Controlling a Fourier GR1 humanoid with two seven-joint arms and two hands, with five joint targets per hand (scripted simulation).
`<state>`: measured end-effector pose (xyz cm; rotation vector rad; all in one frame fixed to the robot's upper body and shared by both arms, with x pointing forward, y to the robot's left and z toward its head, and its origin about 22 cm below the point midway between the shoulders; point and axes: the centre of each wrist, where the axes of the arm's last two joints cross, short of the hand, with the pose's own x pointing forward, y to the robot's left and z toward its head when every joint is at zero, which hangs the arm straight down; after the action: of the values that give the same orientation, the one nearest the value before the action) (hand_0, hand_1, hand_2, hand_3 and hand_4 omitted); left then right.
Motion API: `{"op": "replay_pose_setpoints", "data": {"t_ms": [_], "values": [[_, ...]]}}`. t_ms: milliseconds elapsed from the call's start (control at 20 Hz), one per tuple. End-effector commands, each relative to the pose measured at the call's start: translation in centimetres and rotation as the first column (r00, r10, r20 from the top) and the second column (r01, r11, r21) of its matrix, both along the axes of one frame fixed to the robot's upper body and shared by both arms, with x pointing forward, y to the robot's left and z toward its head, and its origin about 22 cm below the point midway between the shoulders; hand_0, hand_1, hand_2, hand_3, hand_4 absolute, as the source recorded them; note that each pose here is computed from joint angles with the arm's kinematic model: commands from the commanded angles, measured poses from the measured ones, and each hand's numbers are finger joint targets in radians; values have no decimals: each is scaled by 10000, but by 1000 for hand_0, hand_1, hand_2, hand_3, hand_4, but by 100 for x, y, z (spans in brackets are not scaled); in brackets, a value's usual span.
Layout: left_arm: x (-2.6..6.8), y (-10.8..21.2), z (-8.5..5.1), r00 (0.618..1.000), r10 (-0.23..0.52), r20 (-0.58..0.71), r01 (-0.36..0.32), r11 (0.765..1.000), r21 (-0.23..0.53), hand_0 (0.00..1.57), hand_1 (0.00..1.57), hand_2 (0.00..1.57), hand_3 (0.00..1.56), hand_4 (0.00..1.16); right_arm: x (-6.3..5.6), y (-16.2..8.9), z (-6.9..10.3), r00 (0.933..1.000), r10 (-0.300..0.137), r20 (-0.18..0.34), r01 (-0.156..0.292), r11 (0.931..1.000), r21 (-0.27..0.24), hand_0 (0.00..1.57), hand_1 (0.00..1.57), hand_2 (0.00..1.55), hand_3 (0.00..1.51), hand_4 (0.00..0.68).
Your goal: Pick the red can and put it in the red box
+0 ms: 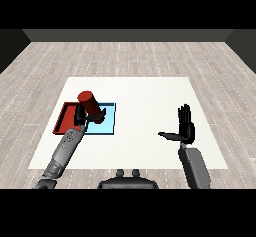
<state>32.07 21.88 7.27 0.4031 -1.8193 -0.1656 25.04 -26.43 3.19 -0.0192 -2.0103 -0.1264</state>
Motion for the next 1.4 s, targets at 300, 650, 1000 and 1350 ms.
{"op": "replay_pose_setpoints", "data": {"t_ms": [300,650,1000,1350], "values": [[463,966,-172,9479,2652,-1766,-2348,9561,1755,1566,1566,1532,1436,1088,55,-77,-360,9963,-287,-806,273,9995,-181,0,0,0,0,0],[277,1499,-874,8619,3839,-3313,-3260,9199,2180,1571,1571,1571,1485,1075,120,-230,-335,9998,-72,-179,70,9999,-120,0,0,0,0,0],[335,1425,-1112,7071,5290,-4693,-3818,8441,3764,697,697,753,825,826,15,-142,-248,9985,-249,497,276,9981,-547,0,0,0,0,0],[213,1505,-1254,6437,5190,-5624,-4323,8530,2923,1128,1128,1094,0,525,11,-77,-315,9972,-62,744,108,9980,-624,0,0,0,0,0]]}}
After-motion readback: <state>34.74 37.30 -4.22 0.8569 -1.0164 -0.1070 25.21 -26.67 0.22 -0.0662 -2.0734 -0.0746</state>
